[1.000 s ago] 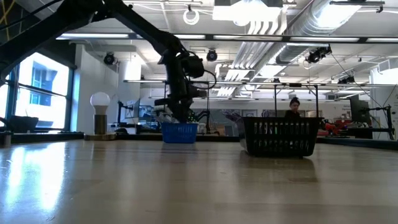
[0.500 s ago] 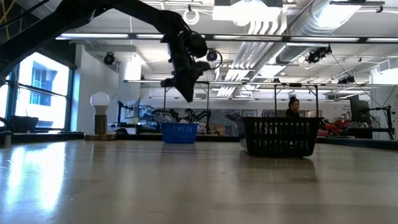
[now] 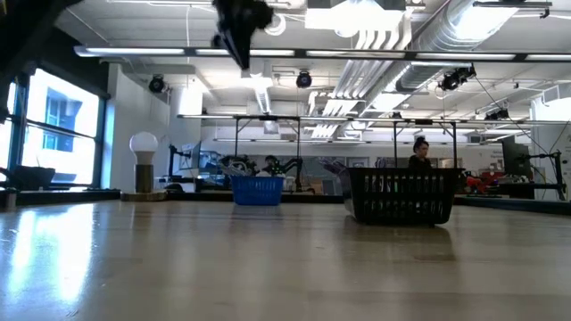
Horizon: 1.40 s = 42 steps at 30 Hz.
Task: Pick & Place USB Port
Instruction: Return to Home Position
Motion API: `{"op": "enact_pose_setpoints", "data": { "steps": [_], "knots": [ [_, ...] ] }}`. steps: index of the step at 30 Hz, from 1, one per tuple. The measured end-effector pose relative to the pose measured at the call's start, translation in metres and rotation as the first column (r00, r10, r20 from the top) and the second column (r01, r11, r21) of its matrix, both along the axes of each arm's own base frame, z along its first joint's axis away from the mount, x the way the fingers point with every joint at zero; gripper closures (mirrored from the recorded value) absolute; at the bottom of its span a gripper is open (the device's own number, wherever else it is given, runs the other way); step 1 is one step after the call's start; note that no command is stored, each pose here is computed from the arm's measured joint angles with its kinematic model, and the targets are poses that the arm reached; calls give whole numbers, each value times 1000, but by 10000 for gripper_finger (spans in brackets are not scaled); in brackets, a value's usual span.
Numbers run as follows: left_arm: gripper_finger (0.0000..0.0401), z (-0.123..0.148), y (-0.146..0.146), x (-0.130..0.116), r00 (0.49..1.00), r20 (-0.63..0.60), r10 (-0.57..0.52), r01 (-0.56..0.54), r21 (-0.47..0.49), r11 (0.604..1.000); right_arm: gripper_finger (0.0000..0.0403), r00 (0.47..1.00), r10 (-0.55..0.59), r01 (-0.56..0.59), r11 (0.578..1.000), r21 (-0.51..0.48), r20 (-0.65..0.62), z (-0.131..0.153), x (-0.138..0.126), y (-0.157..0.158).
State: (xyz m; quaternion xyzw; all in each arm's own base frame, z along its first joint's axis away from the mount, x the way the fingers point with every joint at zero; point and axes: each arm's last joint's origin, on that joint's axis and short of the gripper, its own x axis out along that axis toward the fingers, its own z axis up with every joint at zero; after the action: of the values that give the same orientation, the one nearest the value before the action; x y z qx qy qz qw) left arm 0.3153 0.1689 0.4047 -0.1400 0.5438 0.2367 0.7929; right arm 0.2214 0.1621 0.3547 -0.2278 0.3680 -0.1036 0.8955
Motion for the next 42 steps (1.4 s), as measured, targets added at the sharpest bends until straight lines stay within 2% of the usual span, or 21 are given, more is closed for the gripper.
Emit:
{"op": "enact_pose_setpoints", "data": {
  "steps": [3, 6, 9, 13, 17, 20, 24, 28, 33, 37, 42],
  "knots": [
    [383, 41, -34, -31, 995, 96, -39, 30, 88, 996, 402, 999, -47, 46, 999, 9, 18, 10, -2, -18],
    [397, 79, -73, -69, 969, 218, -118, 87, 149, 985, 401, 999, -25, 25, 1000, -7, 24, 25, -13, -38],
    [399, 107, -109, -109, 927, 316, -203, 138, 218, 966, 402, 992, -23, 21, 1000, 20, 124, 50, -35, -60],
    [400, 131, -144, -164, 871, 429, -241, 108, 309, 945, 401, 963, -45, 13, 993, 121, 266, 79, -80, -92],
    [400, 133, -163, -204, 823, 491, -284, 133, 319, 938, 402, 924, -58, -22, 979, 204, 379, 93, -122, -118],
    [401, 120, -168, -229, 825, 494, -274, 115, 328, 938, 402, 904, -43, -53, 976, 211, 426, 86, -146, -134],
    [401, 88, -167, -248, 850, 478, -221, 58, 333, 941, 402, 856, -61, -67, 971, 228, 514, 65, -168, -150],
    [401, 45, -168, -258, 826, 501, -258, 100, 320, 942, 402, 825, -30, -127, 963, 238, 565, 39, -178, -157],
    [401, -18, -172, -263, 738, 553, -386, 243, 316, 917, 402, 780, -54, -148, 952, 268, 623, 11, -183, -161],
    [401, -62, -172, -266, 656, 644, -394, 244, 313, 918, 403, 764, -30, -185, 947, 264, 644, -7, -178, -156],
    [401, -104, -175, -261, 511, 751, -418, 268, 323, 908, 403, 777, 11, -202, 952, 232, 630, -35, -167, -148]
  ]
}}
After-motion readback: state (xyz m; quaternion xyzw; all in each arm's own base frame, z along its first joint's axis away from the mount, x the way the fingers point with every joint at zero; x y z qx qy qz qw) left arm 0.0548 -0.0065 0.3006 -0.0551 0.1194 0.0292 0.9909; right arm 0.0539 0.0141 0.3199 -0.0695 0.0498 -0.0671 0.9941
